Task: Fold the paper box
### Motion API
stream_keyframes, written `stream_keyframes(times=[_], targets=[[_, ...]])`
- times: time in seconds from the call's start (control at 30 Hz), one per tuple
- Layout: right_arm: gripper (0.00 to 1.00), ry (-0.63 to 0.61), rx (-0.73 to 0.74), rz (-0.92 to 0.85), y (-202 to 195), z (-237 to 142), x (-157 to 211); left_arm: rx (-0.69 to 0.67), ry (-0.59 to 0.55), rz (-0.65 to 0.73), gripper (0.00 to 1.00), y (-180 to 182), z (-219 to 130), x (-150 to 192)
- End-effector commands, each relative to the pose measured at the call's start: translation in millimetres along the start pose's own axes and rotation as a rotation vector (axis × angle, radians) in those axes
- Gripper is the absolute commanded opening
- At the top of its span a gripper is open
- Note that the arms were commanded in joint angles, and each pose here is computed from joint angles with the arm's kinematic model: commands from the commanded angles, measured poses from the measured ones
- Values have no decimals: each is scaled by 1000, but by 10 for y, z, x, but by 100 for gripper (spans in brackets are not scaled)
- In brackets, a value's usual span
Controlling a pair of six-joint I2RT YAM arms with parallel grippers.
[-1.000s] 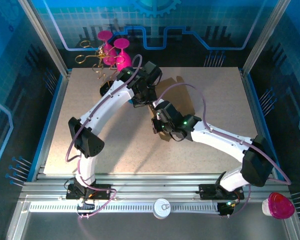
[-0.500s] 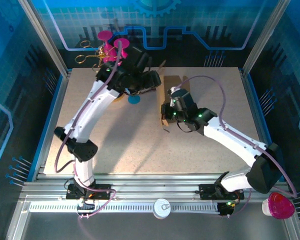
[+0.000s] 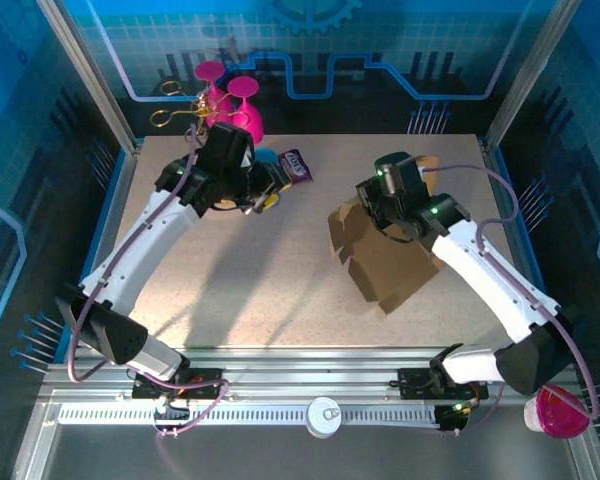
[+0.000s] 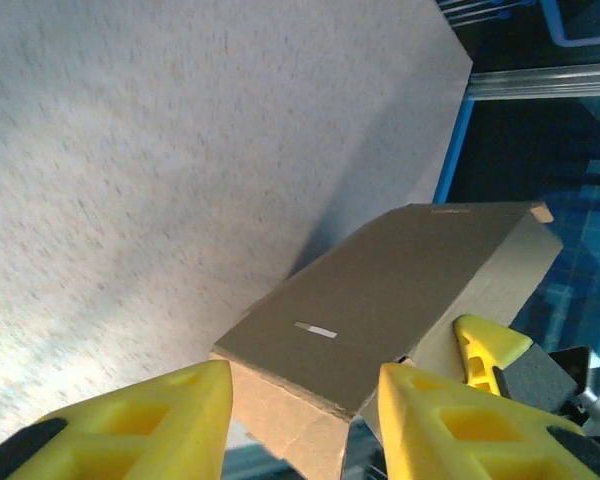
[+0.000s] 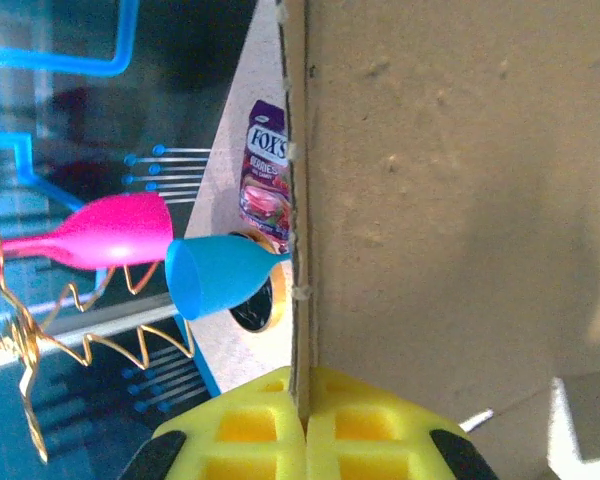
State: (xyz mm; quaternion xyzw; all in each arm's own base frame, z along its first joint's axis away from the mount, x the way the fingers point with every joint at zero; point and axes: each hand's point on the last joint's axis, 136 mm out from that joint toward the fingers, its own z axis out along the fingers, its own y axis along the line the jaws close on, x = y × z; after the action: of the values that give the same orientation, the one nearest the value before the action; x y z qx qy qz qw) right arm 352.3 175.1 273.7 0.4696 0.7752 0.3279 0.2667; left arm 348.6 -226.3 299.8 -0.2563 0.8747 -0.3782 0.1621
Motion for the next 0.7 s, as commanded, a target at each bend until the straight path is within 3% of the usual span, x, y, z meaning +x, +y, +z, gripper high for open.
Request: stream_keyframes(times=[0.0,0.2,0.47,0.67], targets=[[0,-49,115,195,-146,81,-94,216,81,-60,41,-431,-61,128],[0,-35,129,229,-185,213,-44,266,120,-155,40,-647,100,268],[0,-25,85,261,-201,272,-35,198,166,-354,40,-493,390,529],[0,-18,44,272,-167,284,-34,205,193,-396,43,-606,526,623]])
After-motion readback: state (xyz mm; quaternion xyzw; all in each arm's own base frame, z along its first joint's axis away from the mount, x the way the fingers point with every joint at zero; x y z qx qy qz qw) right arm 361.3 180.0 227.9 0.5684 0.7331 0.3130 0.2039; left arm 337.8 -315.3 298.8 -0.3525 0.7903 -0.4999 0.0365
